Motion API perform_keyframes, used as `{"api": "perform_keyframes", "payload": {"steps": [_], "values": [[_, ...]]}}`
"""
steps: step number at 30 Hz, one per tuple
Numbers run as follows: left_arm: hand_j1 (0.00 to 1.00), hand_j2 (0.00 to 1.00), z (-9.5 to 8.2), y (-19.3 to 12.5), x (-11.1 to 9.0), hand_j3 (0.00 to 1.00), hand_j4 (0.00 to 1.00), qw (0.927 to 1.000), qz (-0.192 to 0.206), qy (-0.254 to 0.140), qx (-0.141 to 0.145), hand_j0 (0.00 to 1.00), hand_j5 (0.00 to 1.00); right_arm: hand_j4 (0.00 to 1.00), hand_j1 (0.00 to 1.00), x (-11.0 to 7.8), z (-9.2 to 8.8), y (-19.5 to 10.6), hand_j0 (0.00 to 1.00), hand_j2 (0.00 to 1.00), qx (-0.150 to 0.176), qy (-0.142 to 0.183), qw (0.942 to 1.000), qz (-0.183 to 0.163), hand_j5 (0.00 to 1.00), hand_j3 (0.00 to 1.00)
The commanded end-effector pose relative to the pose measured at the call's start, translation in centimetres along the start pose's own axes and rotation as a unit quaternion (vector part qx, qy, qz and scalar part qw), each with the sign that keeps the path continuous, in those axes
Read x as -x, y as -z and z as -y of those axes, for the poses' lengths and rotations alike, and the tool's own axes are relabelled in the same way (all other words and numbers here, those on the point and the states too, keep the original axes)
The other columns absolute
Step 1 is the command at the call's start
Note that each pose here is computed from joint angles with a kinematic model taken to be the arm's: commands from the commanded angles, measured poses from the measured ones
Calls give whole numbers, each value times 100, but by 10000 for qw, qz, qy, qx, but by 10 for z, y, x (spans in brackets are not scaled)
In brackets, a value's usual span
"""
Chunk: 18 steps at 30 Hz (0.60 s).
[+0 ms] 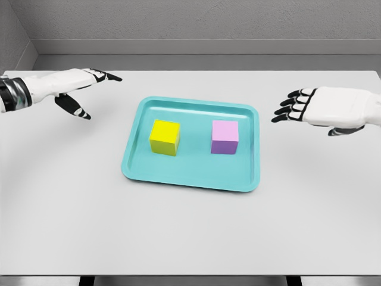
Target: Push two cubes
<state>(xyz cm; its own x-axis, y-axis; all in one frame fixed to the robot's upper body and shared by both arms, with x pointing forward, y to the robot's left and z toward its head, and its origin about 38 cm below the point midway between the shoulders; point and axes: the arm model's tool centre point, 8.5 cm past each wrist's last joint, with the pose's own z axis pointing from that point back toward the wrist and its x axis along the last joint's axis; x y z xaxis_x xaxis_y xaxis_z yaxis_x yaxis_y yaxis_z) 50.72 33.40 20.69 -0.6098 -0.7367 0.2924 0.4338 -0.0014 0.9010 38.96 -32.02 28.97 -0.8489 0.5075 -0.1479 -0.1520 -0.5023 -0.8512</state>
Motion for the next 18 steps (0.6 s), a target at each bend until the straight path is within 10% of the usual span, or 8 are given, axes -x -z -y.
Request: {"api": "perform_keyframes", "payload": {"steps": [1, 6, 8, 9, 13, 18], "values": [[100, 100, 0, -1, 1, 100, 100, 10000, -5, -38, -2, 100, 100, 100, 100, -1, 1, 1, 100, 100, 18, 13, 10000, 12, 100, 100], [82, 82, 27, 5, 10, 82, 82, 9977, -238, 95, 620, 82, 82, 94, 94, -11, -14, 17, 94, 94, -184, 100, 9995, 247, 94, 94], [80, 80, 29, 7, 7, 80, 80, 9972, -195, 129, 717, 80, 80, 37, 37, -18, -26, 28, 37, 37, -366, 90, 9986, 373, 37, 37], [70, 70, 30, 7, 6, 70, 70, 9966, -193, 143, 783, 70, 70, 32, 32, -20, -29, 36, 32, 32, -379, 135, 9983, 427, 32, 32], [18, 18, 38, 22, -4, 18, 18, 9950, -31, 134, 990, 18, 18, 21, 21, -16, -34, 47, 21, 21, -480, 8, 9982, 345, 21, 21], [16, 16, 37, 31, -15, 16, 16, 9943, 128, 244, 1030, 16, 16, 18, 18, 0, -51, 75, 18, 18, -672, 265, 9970, 267, 18, 18]]}}
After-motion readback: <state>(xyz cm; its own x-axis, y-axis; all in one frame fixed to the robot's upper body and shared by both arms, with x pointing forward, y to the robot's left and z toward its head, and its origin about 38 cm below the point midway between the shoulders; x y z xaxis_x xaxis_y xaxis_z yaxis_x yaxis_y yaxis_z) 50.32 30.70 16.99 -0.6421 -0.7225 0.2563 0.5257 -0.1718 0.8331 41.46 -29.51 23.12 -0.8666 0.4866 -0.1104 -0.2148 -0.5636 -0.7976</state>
